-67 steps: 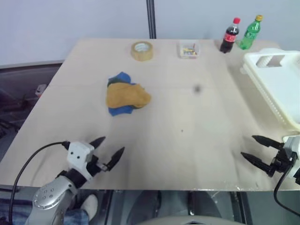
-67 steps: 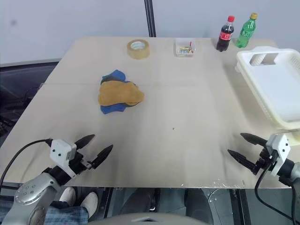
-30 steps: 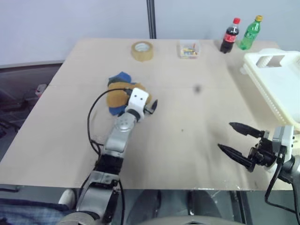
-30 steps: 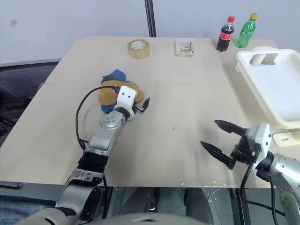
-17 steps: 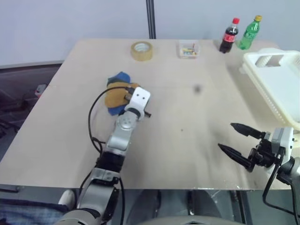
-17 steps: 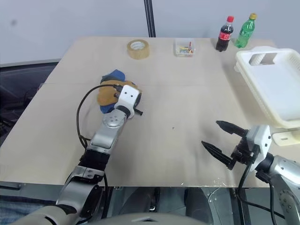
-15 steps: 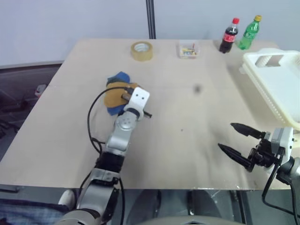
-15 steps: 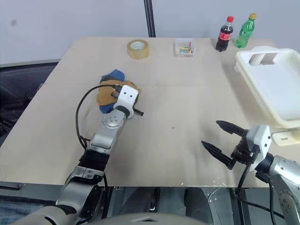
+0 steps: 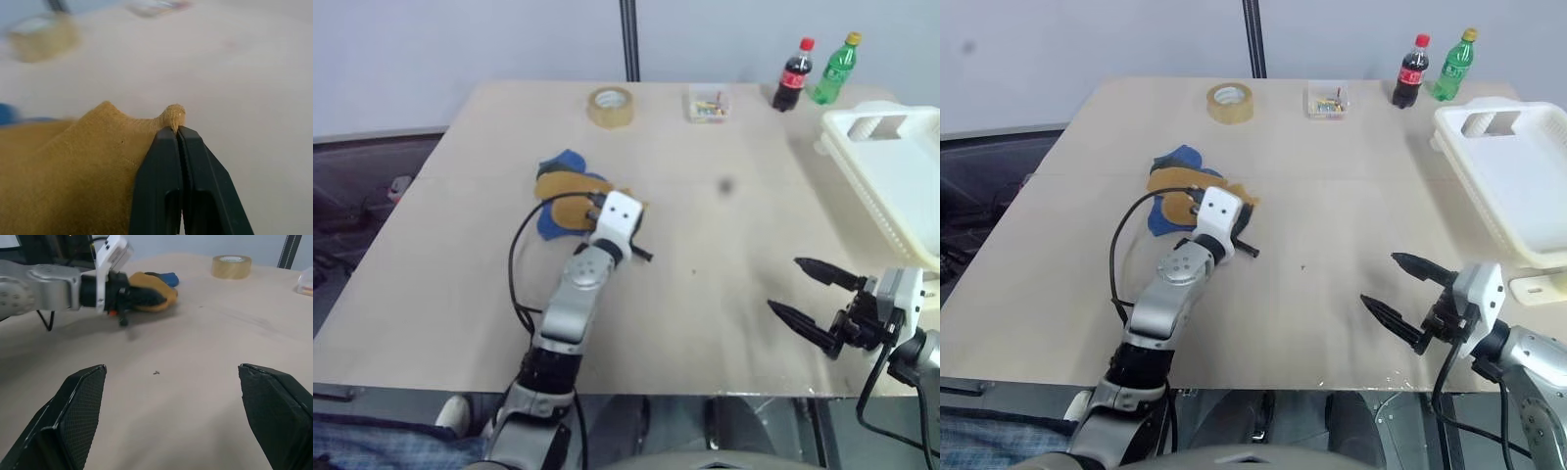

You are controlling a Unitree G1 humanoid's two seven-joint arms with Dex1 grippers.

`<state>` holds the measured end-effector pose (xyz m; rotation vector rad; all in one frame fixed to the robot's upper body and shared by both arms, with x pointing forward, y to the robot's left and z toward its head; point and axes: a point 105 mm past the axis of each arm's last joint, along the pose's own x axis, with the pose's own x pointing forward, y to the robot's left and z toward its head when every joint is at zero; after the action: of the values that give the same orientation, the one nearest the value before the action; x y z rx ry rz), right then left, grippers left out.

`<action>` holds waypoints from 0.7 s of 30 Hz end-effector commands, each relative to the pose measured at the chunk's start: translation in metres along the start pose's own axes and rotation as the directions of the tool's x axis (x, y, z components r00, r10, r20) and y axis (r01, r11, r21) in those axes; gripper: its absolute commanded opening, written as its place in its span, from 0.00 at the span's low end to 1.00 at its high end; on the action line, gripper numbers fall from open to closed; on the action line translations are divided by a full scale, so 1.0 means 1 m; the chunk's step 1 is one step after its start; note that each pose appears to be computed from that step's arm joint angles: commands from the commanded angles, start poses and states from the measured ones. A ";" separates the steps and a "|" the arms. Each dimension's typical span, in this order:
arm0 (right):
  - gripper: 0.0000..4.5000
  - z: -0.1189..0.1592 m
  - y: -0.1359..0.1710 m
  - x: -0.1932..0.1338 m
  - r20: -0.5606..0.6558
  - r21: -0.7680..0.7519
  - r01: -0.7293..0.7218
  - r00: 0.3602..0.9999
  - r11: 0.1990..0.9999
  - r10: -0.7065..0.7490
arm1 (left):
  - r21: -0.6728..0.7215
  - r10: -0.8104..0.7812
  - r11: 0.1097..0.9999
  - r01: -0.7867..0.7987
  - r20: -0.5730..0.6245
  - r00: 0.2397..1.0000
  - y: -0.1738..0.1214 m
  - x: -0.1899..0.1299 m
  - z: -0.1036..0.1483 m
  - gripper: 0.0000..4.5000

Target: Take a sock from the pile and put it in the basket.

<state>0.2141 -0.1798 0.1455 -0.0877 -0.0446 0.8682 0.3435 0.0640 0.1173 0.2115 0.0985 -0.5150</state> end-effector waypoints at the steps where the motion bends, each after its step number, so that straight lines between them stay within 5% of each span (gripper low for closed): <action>1: 1.00 0.010 0.006 0.001 0.034 -0.033 -0.005 0.999 0.999 0.006 | -0.121 -0.112 0.986 0.113 0.012 0.994 -0.031 0.000 0.013 0.01; 9: 1.00 0.011 0.006 -0.001 0.030 -0.026 0.026 0.999 0.999 -0.025 | -0.461 -0.324 0.843 0.276 -0.027 0.946 -0.096 0.032 0.015 0.01; 20: 1.00 0.013 0.009 -0.007 0.026 -0.024 0.089 0.996 0.996 -0.089 | -0.608 -0.349 0.750 0.261 -0.029 0.937 -0.138 0.051 0.024 0.01; 21: 1.00 0.013 0.010 -0.007 0.026 -0.022 0.091 0.996 0.996 -0.091 | -0.627 -0.333 0.738 0.249 -0.018 0.943 -0.138 0.053 0.026 0.13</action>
<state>0.2053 -0.1806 0.1446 -0.0743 -0.0300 0.7784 0.3348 -0.0400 0.0901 -0.2795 0.4509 -0.7047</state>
